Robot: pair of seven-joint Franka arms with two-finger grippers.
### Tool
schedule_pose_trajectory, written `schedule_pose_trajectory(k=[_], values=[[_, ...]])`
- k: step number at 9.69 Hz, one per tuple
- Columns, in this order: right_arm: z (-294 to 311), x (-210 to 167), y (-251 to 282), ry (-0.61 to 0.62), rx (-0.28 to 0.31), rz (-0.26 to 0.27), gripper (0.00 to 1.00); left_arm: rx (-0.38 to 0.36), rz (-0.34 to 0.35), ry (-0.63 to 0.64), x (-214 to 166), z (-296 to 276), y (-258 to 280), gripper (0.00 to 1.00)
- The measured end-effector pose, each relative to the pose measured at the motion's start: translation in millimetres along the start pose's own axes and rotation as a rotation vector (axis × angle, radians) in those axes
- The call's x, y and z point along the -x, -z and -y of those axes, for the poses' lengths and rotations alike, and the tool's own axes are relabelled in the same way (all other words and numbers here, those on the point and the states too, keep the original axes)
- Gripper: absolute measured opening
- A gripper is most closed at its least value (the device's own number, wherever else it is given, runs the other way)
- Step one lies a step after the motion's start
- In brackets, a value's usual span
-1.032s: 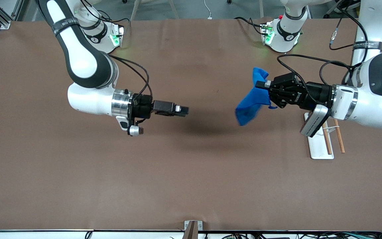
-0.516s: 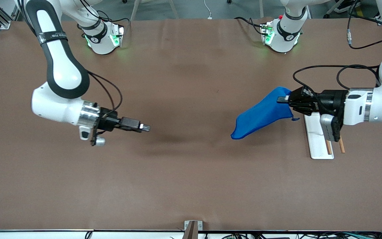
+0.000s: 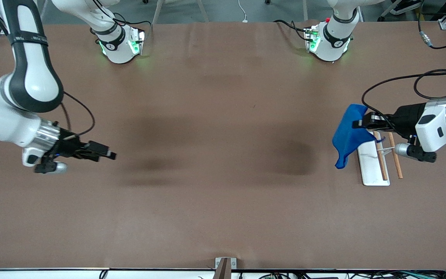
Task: Right arm passes towel to left arm to hang
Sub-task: 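Carry the towel with the left gripper over the wooden dowels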
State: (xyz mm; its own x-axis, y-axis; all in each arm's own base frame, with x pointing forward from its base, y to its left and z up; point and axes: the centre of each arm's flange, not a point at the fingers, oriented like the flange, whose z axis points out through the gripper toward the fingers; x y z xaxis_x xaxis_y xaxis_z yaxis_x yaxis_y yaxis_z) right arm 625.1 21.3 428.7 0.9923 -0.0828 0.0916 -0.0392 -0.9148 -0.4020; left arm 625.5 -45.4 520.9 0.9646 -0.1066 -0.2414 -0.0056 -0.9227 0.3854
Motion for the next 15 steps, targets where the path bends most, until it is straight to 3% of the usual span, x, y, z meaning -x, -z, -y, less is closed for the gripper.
schedule_pose_trajectory(k=[2,3,4,8,12,15], values=[[-23.8,-2.5,50.1,0.023,0.182,-0.031,1.00,-0.102,0.012,0.050,-0.1,20.2,-3.9,0.04],[-26.2,-0.6,75.3,0.012,0.268,-0.018,1.00,-0.147,0.034,0.071,-0.4,34.8,-12.7,0.04],[-18.5,2.4,98.4,0.000,0.320,-0.011,1.00,-0.194,0.051,0.089,-2.4,49.6,-22.0,0.04],[-6.6,48.4,199.5,-0.055,0.350,0.016,1.00,-0.279,0.037,0.149,-2.8,115.8,-18.3,0.04],[27.7,86.1,267.2,-0.048,0.375,0.082,1.00,-0.302,0.046,0.049,-1.0,145.2,-12.8,0.04],[39.3,83.1,291.4,-0.037,0.377,0.040,1.00,-0.318,0.065,0.004,6.7,184.2,-5.3,0.04]])
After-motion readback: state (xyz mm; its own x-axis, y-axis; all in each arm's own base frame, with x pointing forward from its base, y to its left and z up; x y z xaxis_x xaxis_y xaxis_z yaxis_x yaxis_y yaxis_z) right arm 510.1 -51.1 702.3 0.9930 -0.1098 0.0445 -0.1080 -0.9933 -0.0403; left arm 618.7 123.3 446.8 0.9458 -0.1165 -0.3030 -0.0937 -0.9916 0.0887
